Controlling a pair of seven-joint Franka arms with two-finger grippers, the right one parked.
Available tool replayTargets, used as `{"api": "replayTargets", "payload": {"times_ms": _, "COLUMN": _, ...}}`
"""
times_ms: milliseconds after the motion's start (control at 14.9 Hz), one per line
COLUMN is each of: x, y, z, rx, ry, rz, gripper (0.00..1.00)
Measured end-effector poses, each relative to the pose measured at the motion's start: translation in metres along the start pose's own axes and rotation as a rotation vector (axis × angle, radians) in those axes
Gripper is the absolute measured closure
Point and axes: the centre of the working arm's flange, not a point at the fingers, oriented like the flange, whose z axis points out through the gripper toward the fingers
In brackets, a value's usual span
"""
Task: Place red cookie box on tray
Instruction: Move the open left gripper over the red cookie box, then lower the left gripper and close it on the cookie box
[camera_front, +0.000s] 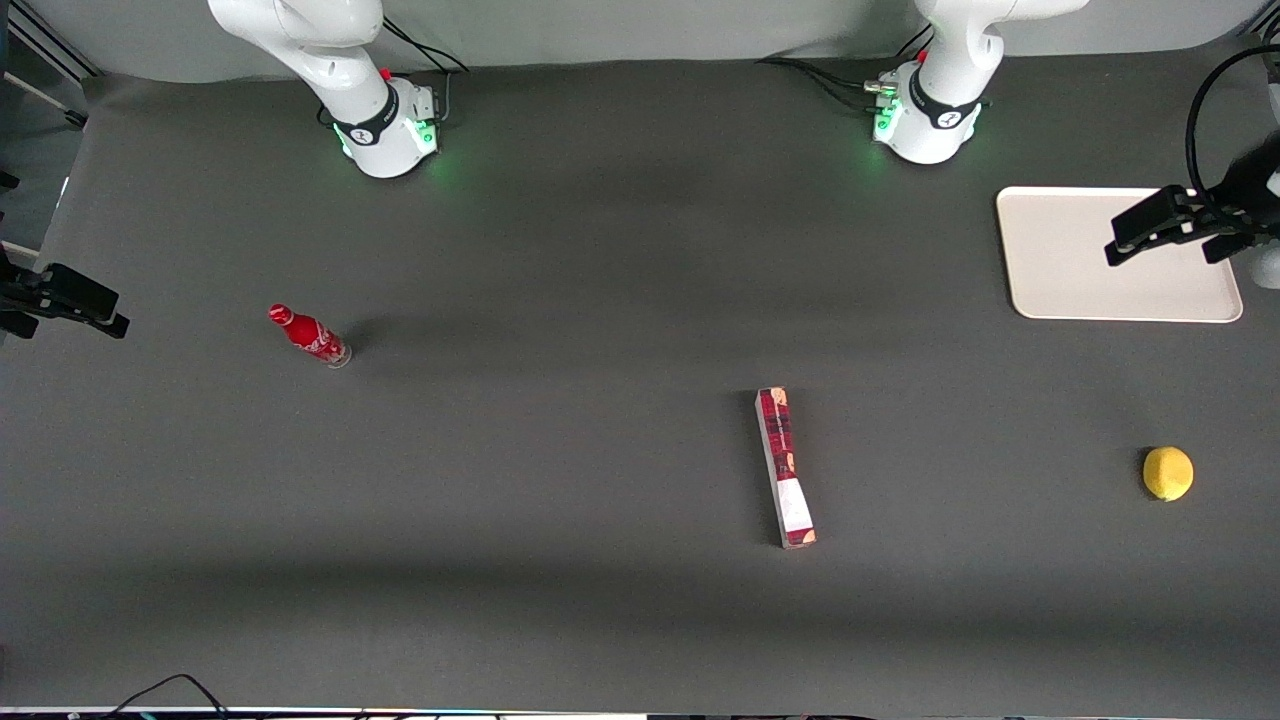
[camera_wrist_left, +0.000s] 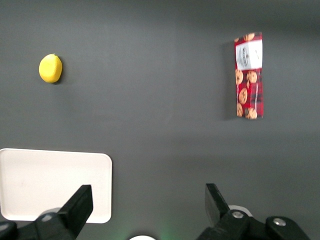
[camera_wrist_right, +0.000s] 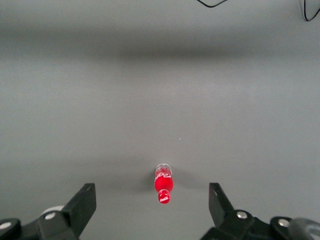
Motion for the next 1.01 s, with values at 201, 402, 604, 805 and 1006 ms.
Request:
{"api": "replayTargets", "payload": {"times_ms": 201, "x": 0.036, "y": 0.023, "z": 0.014, "rx": -0.015, "ry": 0.027, "rz": -0.073, "gripper": 0.0}}
{"api": "replayTargets", "payload": {"times_ms": 402, "x": 0.087, "y": 0.08, "z": 0.071, "rx": -0.047, "ry": 0.046, "rz": -0.095, "gripper": 0.0}}
{"api": "replayTargets", "payload": {"times_ms": 604, "x": 0.122, "y": 0.113, "z": 0.137, "rx": -0.032, "ry": 0.058, "rz": -0.15, "gripper": 0.0}}
{"api": "replayTargets", "payload": {"times_ms": 805, "x": 0.143, "y": 0.157, "z": 0.211, "rx": -0.009, "ry": 0.056, "rz": -0.252, "gripper": 0.0}}
{"api": "replayTargets", "payload": {"times_ms": 1006, "x": 0.147, "y": 0.191, "z": 0.264, "rx": -0.007, "ry": 0.035, "rz": -0.344, "gripper": 0.0}}
